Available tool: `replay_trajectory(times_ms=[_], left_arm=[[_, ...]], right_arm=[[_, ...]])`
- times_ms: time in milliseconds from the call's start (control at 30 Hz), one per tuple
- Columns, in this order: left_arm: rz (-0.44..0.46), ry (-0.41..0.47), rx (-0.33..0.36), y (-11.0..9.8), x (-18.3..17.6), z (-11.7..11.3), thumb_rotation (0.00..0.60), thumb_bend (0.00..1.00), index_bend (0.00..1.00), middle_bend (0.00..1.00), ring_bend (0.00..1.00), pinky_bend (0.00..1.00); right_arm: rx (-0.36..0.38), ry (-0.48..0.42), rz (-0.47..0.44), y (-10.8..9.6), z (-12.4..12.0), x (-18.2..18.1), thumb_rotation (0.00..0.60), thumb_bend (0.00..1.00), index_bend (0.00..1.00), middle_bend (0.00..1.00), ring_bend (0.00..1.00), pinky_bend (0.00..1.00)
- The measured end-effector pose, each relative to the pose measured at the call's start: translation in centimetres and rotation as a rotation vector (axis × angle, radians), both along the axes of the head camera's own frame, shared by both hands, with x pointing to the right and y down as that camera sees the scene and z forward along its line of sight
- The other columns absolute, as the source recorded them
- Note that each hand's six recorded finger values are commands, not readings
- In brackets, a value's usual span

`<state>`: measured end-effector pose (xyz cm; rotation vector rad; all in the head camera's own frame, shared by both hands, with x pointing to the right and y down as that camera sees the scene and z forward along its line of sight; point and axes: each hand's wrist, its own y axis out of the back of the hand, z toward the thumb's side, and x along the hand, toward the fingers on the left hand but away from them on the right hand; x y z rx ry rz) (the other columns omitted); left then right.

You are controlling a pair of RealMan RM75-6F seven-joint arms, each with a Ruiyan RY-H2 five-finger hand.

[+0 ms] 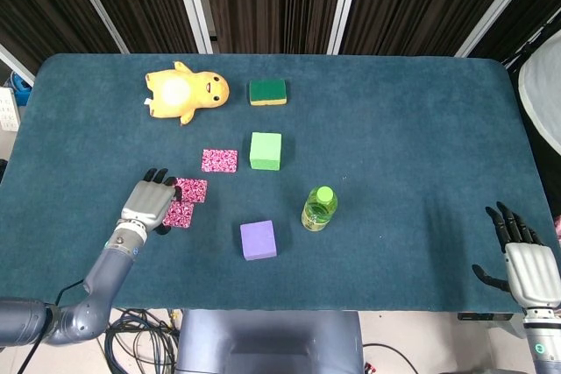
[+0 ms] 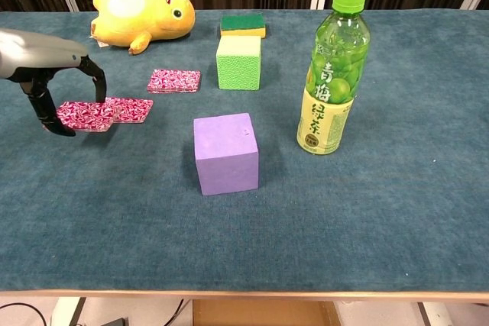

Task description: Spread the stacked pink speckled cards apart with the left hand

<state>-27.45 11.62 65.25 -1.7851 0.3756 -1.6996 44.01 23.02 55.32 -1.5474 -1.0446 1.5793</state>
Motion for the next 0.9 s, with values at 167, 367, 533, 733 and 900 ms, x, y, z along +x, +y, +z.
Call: replay_trajectory(times_ms=[167, 367, 533, 733, 900], left_arm=[[0.017, 0.009, -0.022, 1.0, 1.0, 0.4, 0.6, 0.26, 0.5, 0.23, 0.0, 0.0], [0.055, 0.031, -0.041, 1.7, 3.5, 1.1, 0.6, 0.26, 0.51, 0.23, 0.0, 0.0], [0.074, 0.023, -0.038, 1.7, 5.1, 1.8, 0.6, 0.26, 0.5, 0.23, 0.0, 0.0], [0.073, 0.004, -0.04, 1.5, 6.2, 3.0, 0.6, 0.26, 0.49, 0.23, 0.0, 0.0], [0.089, 0.0, -0.034, 1.4, 7.0, 3.4, 0.6, 0.22, 0.45, 0.22, 0.0, 0.0]], right_arm=[[-0.001, -0.001, 0.005, -0.1, 0.0, 0.2, 0.6, 0.18, 0.0, 0.0, 0.06, 0.21], [0.003, -0.002, 0.015, -0.1, -0.2, 0.5, 0.6, 0.19, 0.0, 0.01, 0.06, 0.21], [0.007, -0.002, 0.021, -0.1, -0.3, 0.7, 0.6, 0.18, 0.0, 0.01, 0.06, 0.21], [0.008, -0.001, 0.025, 0.0, -0.5, 0.9, 0.6, 0.19, 0.0, 0.01, 0.06, 0.21], [0.011, 0.001, 0.033, -0.1, -0.5, 1.1, 0.6, 0.18, 0.0, 0.01, 0.06, 0.21]])
